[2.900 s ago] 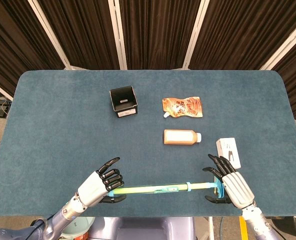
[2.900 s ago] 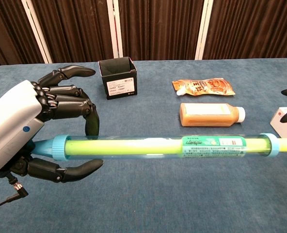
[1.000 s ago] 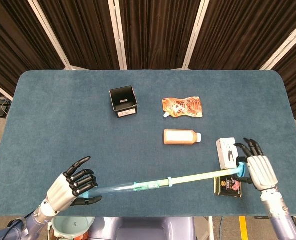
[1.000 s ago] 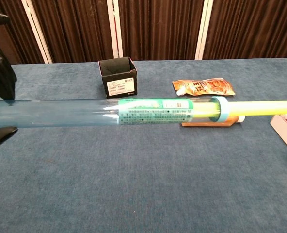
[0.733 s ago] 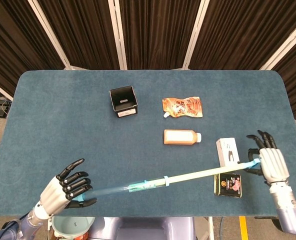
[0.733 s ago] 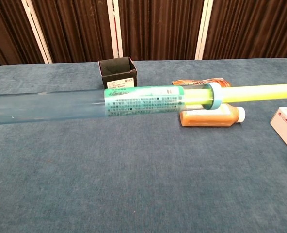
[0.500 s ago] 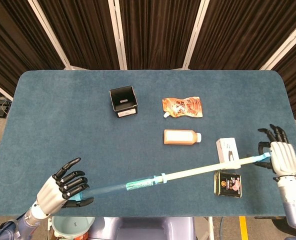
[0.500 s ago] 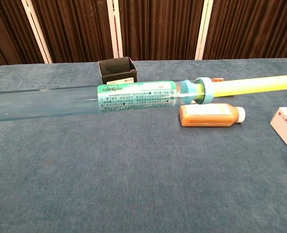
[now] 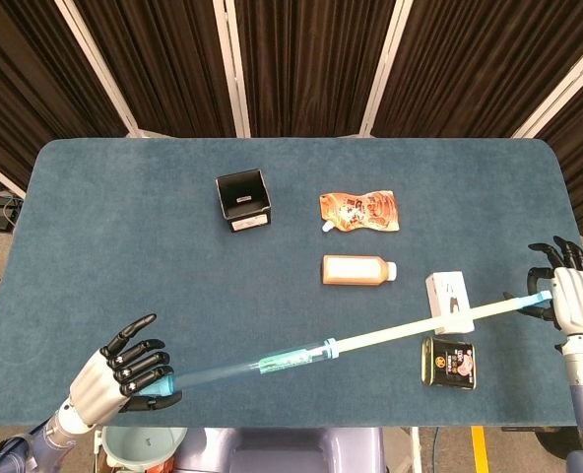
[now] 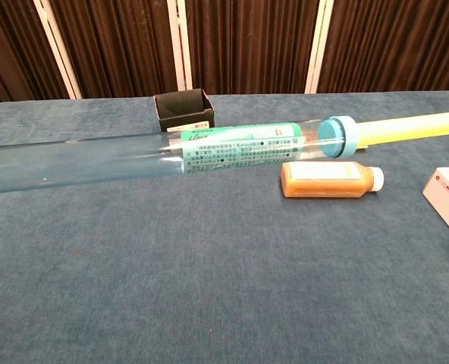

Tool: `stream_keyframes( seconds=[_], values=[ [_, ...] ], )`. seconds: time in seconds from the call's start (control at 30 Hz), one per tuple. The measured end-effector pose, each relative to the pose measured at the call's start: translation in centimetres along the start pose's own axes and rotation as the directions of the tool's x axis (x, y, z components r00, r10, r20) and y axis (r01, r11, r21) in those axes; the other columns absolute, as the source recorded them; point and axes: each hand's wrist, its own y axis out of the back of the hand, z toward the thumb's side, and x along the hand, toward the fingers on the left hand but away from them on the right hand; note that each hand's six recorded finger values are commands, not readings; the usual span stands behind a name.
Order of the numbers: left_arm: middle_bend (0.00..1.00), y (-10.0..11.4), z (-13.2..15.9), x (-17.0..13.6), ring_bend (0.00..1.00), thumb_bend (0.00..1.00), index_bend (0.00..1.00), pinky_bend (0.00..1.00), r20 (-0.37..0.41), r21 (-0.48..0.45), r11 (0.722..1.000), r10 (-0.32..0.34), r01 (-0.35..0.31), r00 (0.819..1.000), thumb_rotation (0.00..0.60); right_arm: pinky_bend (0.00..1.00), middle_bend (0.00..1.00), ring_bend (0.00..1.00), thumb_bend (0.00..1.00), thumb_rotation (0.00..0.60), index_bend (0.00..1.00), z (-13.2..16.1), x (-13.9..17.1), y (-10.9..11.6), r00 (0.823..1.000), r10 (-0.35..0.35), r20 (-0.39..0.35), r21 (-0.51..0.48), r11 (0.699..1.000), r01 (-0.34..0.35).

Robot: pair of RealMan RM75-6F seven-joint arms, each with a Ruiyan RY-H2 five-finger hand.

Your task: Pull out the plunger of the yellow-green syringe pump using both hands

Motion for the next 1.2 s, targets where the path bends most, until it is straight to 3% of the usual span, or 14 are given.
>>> stream_keyframes(
  seconds=[0.1, 0.27, 0.33, 0.4, 0.47, 0.5, 0.63, 0.77, 0.9, 0.97, 1.1, 1.2],
  values=[
    [0.59, -0.6, -0.2, 0.1, 0.46, 0.45, 0.7, 0.15, -0.001, 0.01, 1.0, -0.015, 0.015, 1.0, 0.6, 0.06, 0.24, 0.06, 0.26, 0.6, 0.86, 0.0, 0.2, -0.3, 1.0, 0.011, -0.004, 0.003, 1.0, -0.011],
    [0.49, -2.2, -1.2, -0.1, 0.44, 0.38, 0.52, 0.15, -0.032, 0.008, 0.997, -0.082, 0.083, 0.996, 0.6, 0.06, 0.24, 0.06, 0.23, 0.6, 0.84, -0.2, 0.2, -1.1, 0.999, 0.036, 0.004, 0.025, 0.999, -0.036],
    [0.43, -2.9, -1.7, -0.6, 0.42, 0.36, 0.43, 0.15, -0.04, 0.015, 0.993, -0.119, 0.119, 0.992, 0.6, 0.06, 0.21, 0.06, 0.21, 0.6, 0.69, -0.4, 0.2, -1.7, 0.999, 0.053, 0.012, 0.04, 0.998, -0.054],
    [0.39, -3.4, -2.2, -1.1, 0.41, 0.35, 0.38, 0.15, -0.047, 0.022, 0.988, -0.153, 0.154, 0.987, 0.6, 0.09, 0.17, 0.06, 0.2, 0.6, 0.38, -0.6, 0.2, -2.5, 0.997, 0.074, 0.021, 0.046, 0.996, -0.075],
    [0.37, -3.9, -2.8, -1.9, 0.41, 0.33, 0.36, 0.15, -0.059, 0.03, 0.98, -0.194, 0.196, 0.979, 0.6, 0.15, 0.13, 0.08, 0.19, 0.6, 0.2, -0.8, 0.2, -3.3, 0.995, 0.094, 0.028, 0.048, 0.994, -0.095],
    [0.36, -4.1, -3.1, -2.3, 0.41, 0.33, 0.36, 0.15, -0.066, 0.033, 0.976, -0.212, 0.214, 0.975, 0.6, 0.16, 0.11, 0.08, 0.19, 0.6, 0.21, -0.9, 0.2, -3.8, 0.994, 0.103, 0.03, 0.047, 0.993, -0.104],
    [0.33, -4.8, -4.7, -3.8, 0.36, 0.29, 0.3, 0.15, -0.102, 0.051, 0.956, -0.281, 0.288, 0.954, 0.6, 0.13, 0.03, 0.03, 0.13, 0.6, 0.05, -1.2, 0.3, -5.4, 0.993, 0.115, 0.029, 0.048, 0.992, -0.117],
    [0.25, -5.4, -7.2, -5.4, 0.28, 0.24, 0.23, 0.09, -0.181, 0.067, 0.927, -0.352, 0.368, 0.918, 0.6, 0.07, 0.0, 0.0, 0.01, 0.6, 0.0, -1.9, 0.7, -7.7, 0.985, 0.167, 0.04, 0.084, 0.982, -0.17],
    [0.18, -5.7, -9.5, -6.8, 0.17, 0.17, 0.17, 0.06, -0.273, 0.057, 0.902, -0.399, 0.429, 0.875, 0.6, 0.02, 0.0, 0.0, 0.0, 0.6, 0.0, -2.0, 1.9, -9.8, 0.965, 0.259, 0.034, 0.142, 0.955, -0.261],
    [0.17, -5.6, -10.6, -7.3, 0.16, 0.16, 0.17, 0.06, -0.325, 0.052, 0.893, -0.407, 0.446, 0.854, 0.6, 0.01, 0.0, 0.0, 0.0, 0.6, 0.0, -1.5, 2.3, -10.0, 0.964, 0.267, 0.016, 0.154, 0.952, -0.266],
    [0.16, -4.0, -12.3, -7.7, 0.16, 0.14, 0.16, 0.04, -0.396, 0.054, 0.904, -0.37, 0.424, 0.84, 0.6, 0.0, 0.0, 0.0, 0.0, 0.6, 0.0, 0.1, 3.4, -8.7, 0.977, 0.206, -0.049, 0.183, 0.964, -0.194],
    [0.15, -2.6, -12.9, -7.6, 0.16, 0.13, 0.13, 0.04, -0.429, 0.05, 0.917, -0.337, 0.395, 0.838, 0.6, 0.0, 0.0, 0.0, 0.0, 0.6, 0.0, 1.4, 4.3, -6.5, 0.99, 0.107, -0.096, 0.233, 0.969, -0.082]
  ],
)
